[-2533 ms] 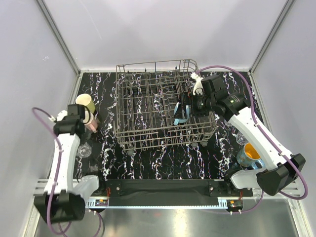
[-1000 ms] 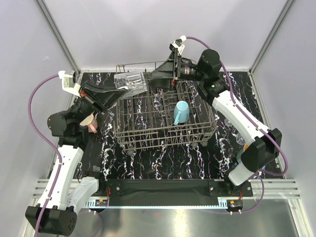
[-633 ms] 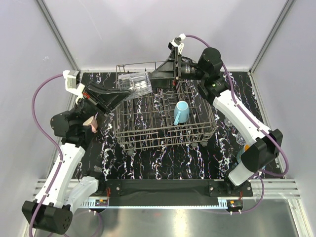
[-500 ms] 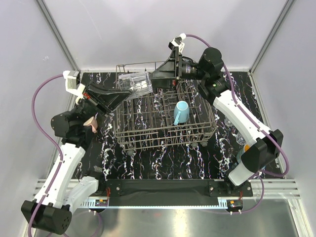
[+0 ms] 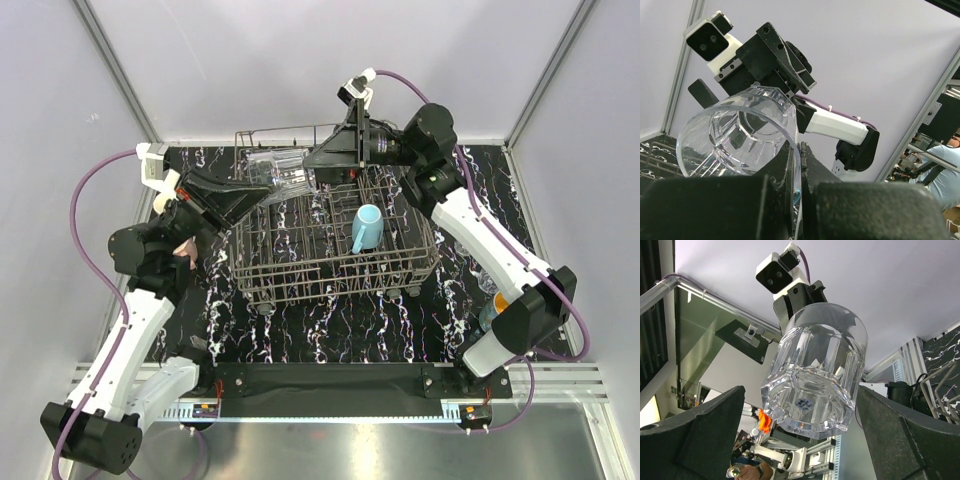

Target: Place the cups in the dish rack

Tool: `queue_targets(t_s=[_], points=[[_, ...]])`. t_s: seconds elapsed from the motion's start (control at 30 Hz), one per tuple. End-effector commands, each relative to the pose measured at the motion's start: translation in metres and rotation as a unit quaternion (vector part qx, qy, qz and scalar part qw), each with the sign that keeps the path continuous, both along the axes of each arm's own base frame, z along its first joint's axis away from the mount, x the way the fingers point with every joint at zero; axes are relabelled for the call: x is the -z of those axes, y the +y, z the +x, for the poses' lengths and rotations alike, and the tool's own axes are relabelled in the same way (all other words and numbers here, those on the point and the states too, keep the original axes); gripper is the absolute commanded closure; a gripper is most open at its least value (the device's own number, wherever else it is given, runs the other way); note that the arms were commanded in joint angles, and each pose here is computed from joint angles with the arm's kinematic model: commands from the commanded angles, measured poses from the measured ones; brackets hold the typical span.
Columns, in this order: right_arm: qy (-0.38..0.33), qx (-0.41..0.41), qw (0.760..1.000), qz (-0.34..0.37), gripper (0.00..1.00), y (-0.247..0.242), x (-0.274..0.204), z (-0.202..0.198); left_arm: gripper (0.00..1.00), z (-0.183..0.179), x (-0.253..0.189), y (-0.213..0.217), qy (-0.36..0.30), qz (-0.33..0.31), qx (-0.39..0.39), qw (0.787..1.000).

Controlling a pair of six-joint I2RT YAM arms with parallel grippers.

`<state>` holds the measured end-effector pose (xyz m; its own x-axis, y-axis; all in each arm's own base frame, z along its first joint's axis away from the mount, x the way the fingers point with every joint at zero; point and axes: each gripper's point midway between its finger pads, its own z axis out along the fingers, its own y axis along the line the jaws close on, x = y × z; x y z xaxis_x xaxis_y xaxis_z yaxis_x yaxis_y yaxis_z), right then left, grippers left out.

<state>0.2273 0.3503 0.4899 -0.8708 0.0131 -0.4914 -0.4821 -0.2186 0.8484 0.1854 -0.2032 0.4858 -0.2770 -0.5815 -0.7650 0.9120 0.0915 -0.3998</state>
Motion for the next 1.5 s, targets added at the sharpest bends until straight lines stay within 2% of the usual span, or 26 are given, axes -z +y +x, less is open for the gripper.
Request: queue_targets(t_s=[0.0,0.07,0.17,0.27,0.4,0.43,0.5,0.53,0.57,0.63,0.73,0.87,1.17,1.27,1.33,1.47], points=[[-0.050,-0.038,0.998,0.012,0.00,-0.002,-0.018,-0.035,1.00,0.004,-0.012,0.002,-0.019,-0.012,-0.016,1.000],[-0.056,-0.027,0.998,-0.005,0.02,0.001,-0.013,-0.033,1.00,0.005,-0.011,0.000,-0.017,-0.007,-0.013,1.000],[-0.051,-0.014,0.998,-0.028,0.10,0.003,-0.004,-0.026,1.00,0.007,-0.006,-0.003,-0.008,0.001,-0.011,1.000],[-0.056,-0.008,0.997,-0.046,0.12,0.005,0.002,-0.024,1.00,0.011,0.002,-0.004,0.006,0.008,-0.015,1.000],[-0.058,0.008,0.996,-0.073,0.31,0.004,0.010,-0.020,1.00,0.012,0.007,-0.005,0.012,0.013,-0.016,1.000],[-0.060,0.010,0.995,-0.077,0.34,0.004,0.011,-0.019,1.00,0.012,0.008,-0.006,0.013,0.013,-0.013,1.000],[-0.065,0.019,0.994,-0.085,0.28,0.004,0.013,-0.017,1.00,0.012,0.011,-0.008,0.017,0.012,-0.008,1.000],[-0.067,0.028,0.993,-0.089,0.12,0.004,0.014,-0.014,1.00,0.011,0.010,-0.008,0.016,0.010,-0.007,1.000],[-0.068,0.032,0.992,-0.100,0.06,0.004,0.019,-0.012,1.00,0.012,0.010,-0.008,0.017,0.010,-0.006,1.000],[-0.074,0.038,0.991,-0.101,0.02,0.004,0.018,-0.011,1.00,0.011,0.010,-0.008,0.018,0.009,-0.004,1.000],[-0.075,0.045,0.990,-0.108,0.03,0.005,0.022,-0.006,1.00,0.008,0.010,-0.008,0.017,0.010,-0.002,1.000],[-0.064,0.041,0.991,-0.114,0.11,0.007,0.030,-0.004,1.00,0.009,0.013,-0.008,0.020,0.014,-0.005,1.000],[-0.067,0.054,0.989,-0.118,0.15,0.007,0.032,0.002,1.00,0.007,0.018,-0.009,0.024,0.015,-0.001,1.000],[-0.068,0.061,0.989,-0.116,0.10,0.004,0.032,0.006,1.00,0.006,0.019,-0.009,0.025,0.014,0.004,1.000],[-0.068,0.061,0.990,-0.111,0.02,0.001,0.030,0.006,1.00,0.003,0.017,-0.009,0.022,0.009,0.007,1.000],[-0.061,0.059,0.991,-0.103,0.01,-0.001,0.030,0.008,1.00,0.001,0.014,-0.008,0.018,0.004,0.009,1.000]])
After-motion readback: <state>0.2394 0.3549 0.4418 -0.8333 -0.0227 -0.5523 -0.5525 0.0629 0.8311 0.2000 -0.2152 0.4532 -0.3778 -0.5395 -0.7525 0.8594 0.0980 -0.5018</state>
